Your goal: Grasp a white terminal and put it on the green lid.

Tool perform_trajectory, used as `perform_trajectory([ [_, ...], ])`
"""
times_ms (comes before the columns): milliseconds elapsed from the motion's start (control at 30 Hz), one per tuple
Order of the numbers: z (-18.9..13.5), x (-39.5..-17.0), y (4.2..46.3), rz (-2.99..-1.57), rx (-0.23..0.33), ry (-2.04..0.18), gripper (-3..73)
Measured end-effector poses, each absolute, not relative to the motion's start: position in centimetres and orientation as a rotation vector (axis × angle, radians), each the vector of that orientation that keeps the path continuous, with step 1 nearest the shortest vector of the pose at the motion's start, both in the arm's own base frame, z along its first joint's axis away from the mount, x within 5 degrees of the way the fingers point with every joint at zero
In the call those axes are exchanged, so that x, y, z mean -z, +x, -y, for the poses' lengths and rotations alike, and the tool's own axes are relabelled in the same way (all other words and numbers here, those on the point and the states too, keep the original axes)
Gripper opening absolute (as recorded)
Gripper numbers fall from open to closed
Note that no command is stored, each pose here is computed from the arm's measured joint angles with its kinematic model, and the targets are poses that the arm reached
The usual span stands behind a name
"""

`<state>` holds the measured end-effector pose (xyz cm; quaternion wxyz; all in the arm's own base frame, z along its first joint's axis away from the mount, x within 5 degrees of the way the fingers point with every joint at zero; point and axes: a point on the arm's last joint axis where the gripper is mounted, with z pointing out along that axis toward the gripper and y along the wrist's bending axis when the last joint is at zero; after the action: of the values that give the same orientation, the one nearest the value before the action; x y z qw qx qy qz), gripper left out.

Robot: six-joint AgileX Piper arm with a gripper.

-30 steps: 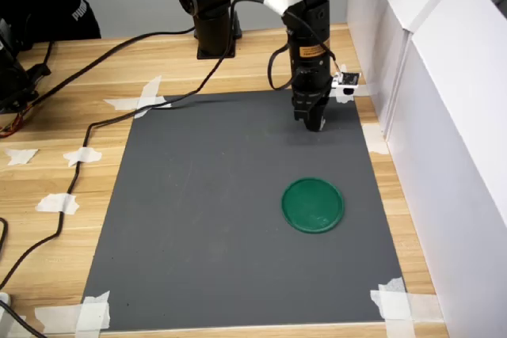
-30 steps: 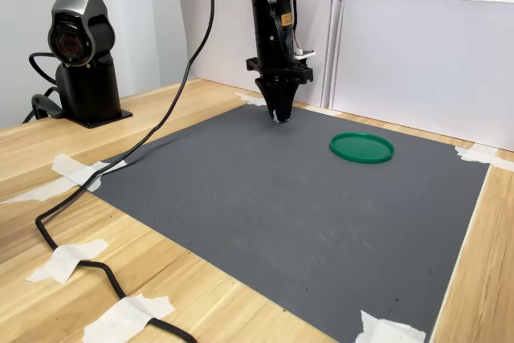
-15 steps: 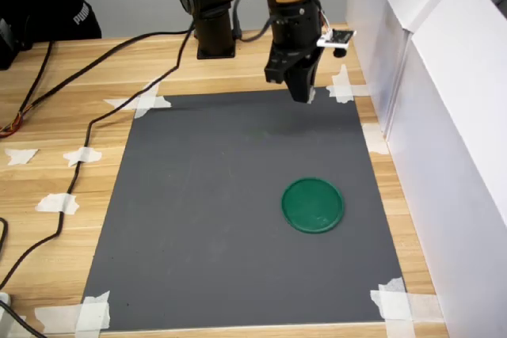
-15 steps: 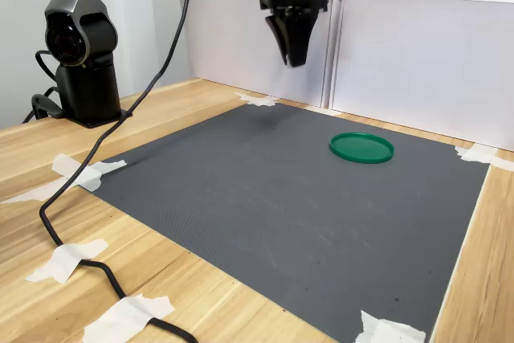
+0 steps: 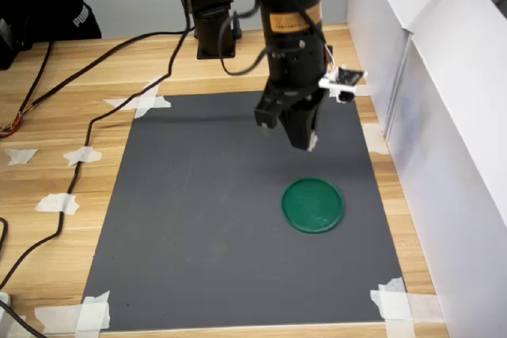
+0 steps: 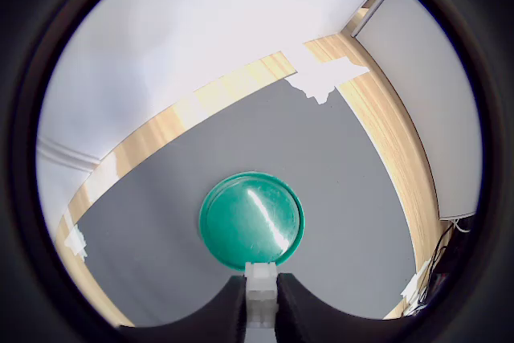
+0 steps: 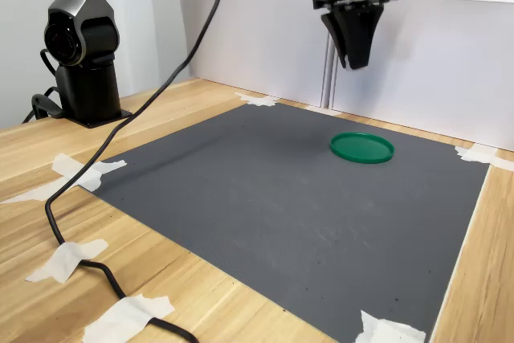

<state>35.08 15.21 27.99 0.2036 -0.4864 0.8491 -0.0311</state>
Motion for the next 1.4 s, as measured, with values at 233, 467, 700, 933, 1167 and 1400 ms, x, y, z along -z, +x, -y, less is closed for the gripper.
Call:
perform_trajectory([
  [233,-16.0,-25.0,36.8,-2.385,0.081,-1.345,8.7],
  [467,-16.4,-22.4,37.8,-2.418,0.076,-1.361,8.7],
  [700,-16.6,-21.3,37.9,-2.419,0.055,-1.41,8.7],
  [933,-16.6,-20.5,37.9,-2.42,0.06,-1.499,9.7],
  [1167,-16.6,-19.8,37.9,-2.43,0.058,-1.529,24.2],
  [1400,-16.6,-20.2,37.8,-2.424,0.06,-1.526,47.3],
])
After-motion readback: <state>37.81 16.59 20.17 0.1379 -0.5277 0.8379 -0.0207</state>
